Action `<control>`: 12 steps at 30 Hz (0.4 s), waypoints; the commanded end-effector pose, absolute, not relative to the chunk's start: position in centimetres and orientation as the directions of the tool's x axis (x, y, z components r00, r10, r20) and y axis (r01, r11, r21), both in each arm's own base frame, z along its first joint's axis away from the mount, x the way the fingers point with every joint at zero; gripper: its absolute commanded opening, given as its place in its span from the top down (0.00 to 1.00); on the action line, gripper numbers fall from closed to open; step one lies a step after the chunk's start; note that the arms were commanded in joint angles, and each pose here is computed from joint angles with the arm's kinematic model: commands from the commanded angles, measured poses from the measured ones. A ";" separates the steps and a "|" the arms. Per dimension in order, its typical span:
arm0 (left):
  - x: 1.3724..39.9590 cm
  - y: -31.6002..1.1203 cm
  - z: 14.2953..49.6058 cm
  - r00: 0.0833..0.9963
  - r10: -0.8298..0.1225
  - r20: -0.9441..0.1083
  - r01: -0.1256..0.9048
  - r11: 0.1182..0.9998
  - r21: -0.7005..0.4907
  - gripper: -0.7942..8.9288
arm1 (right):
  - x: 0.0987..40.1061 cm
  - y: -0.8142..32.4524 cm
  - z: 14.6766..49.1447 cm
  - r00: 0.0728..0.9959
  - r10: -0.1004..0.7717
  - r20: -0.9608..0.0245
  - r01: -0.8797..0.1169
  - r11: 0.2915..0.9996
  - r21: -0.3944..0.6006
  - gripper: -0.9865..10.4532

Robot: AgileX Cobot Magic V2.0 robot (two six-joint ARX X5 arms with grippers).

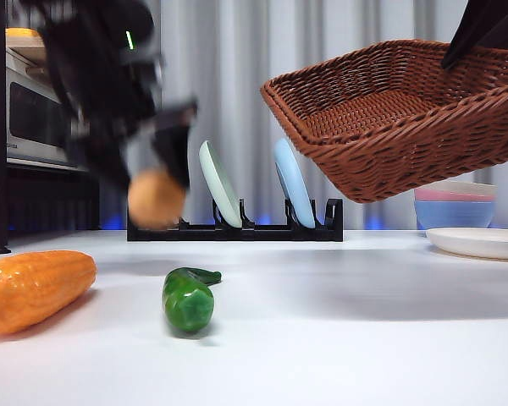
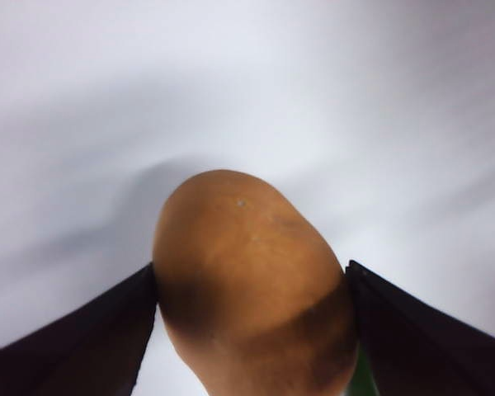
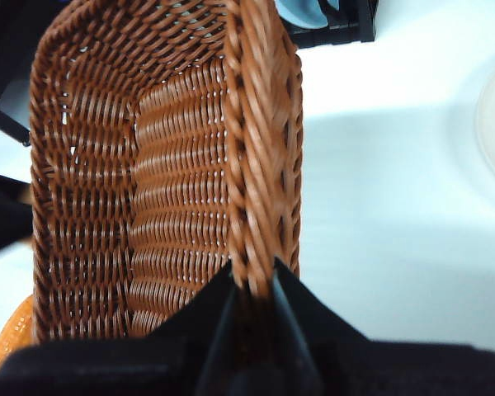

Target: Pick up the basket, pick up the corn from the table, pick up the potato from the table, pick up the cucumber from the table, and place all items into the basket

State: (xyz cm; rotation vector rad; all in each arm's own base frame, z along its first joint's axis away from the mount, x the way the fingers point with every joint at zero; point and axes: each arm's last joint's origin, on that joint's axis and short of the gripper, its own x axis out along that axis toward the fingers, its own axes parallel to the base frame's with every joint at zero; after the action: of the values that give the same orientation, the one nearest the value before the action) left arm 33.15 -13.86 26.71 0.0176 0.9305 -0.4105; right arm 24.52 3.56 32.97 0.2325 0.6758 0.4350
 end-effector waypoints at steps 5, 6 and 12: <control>27.1 -13.2 35.6 0.659 -0.492 -0.569 0.468 0.861 -0.202 0.93 | 26.9 4.6 31.4 0.666 0.497 -0.556 -0.310 0.863 0.399 0.93; 26.3 -13.4 36.3 0.664 -0.509 -0.548 0.485 0.851 -0.203 0.93 | 27.2 4.9 31.1 0.660 0.502 -0.559 -0.308 0.860 0.407 0.93; 23.0 -17.0 37.3 0.594 -0.615 -0.518 0.610 0.764 -0.208 0.93 | 28.6 7.2 30.2 0.645 0.553 -0.527 -0.333 0.825 0.457 0.93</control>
State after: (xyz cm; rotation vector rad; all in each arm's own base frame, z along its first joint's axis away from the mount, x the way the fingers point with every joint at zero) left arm 22.96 -16.18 37.96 -0.0130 0.5745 -0.6990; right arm 28.47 6.88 29.92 0.2917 0.7248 0.5040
